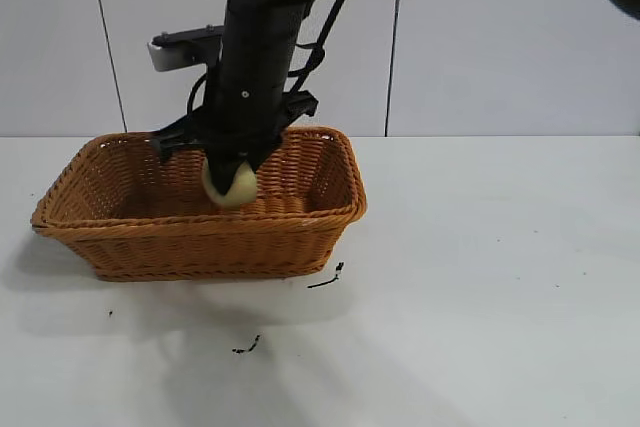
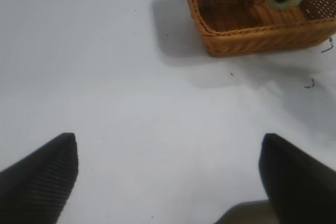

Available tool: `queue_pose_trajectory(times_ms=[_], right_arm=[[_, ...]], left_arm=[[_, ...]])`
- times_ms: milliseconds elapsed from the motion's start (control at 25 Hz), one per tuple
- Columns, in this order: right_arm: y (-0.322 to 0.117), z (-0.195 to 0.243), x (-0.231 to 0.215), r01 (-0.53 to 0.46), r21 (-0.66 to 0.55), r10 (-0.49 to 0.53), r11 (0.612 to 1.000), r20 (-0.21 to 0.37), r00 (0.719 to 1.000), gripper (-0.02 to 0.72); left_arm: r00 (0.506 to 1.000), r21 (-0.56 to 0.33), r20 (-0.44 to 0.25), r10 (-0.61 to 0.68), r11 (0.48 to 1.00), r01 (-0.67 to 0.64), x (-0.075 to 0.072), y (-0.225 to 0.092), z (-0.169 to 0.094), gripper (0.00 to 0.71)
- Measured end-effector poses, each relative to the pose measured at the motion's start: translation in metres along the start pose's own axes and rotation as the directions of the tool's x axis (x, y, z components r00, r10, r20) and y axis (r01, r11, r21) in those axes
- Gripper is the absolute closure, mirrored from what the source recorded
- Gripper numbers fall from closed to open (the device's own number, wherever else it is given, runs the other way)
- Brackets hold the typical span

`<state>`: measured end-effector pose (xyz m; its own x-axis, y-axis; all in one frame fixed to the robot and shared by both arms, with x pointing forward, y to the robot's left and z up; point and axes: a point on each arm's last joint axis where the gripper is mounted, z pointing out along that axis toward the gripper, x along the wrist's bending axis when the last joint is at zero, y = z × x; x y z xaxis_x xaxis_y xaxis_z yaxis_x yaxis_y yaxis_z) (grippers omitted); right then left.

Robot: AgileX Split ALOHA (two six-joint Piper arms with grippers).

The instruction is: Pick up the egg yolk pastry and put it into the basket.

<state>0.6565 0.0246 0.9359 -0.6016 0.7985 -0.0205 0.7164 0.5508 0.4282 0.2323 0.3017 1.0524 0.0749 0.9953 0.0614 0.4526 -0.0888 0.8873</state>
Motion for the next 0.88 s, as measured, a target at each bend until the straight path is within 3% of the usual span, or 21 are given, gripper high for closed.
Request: queue_pose_trajectory(times_ms=[80,160,360,520,680,880], right_arm=[[0.004,-0.007,-0.001,0.004,-0.011,-0.004,1.000,0.007,1.000,0.050],[0.011,-0.021,-0.002,0.005,-0.030,-0.005,1.000,0.013,1.000,0.026],[0.030,-0.064,-0.018,-0.041,-0.080,0.044,0.996,0.032,0.999,0.010],[0.033,-0.080,-0.071,-0.130,-0.103,0.137,0.986,0.074,0.988,0.010],[0.019,-0.087,-0.146,-0.253,-0.095,0.265,0.963,0.138,0.954,0.010],[-0.013,-0.098,-0.230,-0.402,-0.075,0.408,0.913,0.214,0.888,0.010]], left_arm=[[1.000,0.000,0.000,0.000,1.000,0.000,0.000,0.000,0.000,0.014],[1.000,0.000,0.000,0.000,1.000,0.000,0.000,0.000,0.000,0.014],[1.000,0.000,0.000,0.000,1.000,0.000,0.000,0.000,0.000,0.014],[1.000,0.000,0.000,0.000,1.000,0.000,0.000,0.000,0.000,0.014],[1.000,0.000,0.000,0.000,1.000,0.000,0.000,0.000,0.000,0.014],[1.000,0.000,0.000,0.000,1.000,0.000,0.000,0.000,0.000,0.014]])
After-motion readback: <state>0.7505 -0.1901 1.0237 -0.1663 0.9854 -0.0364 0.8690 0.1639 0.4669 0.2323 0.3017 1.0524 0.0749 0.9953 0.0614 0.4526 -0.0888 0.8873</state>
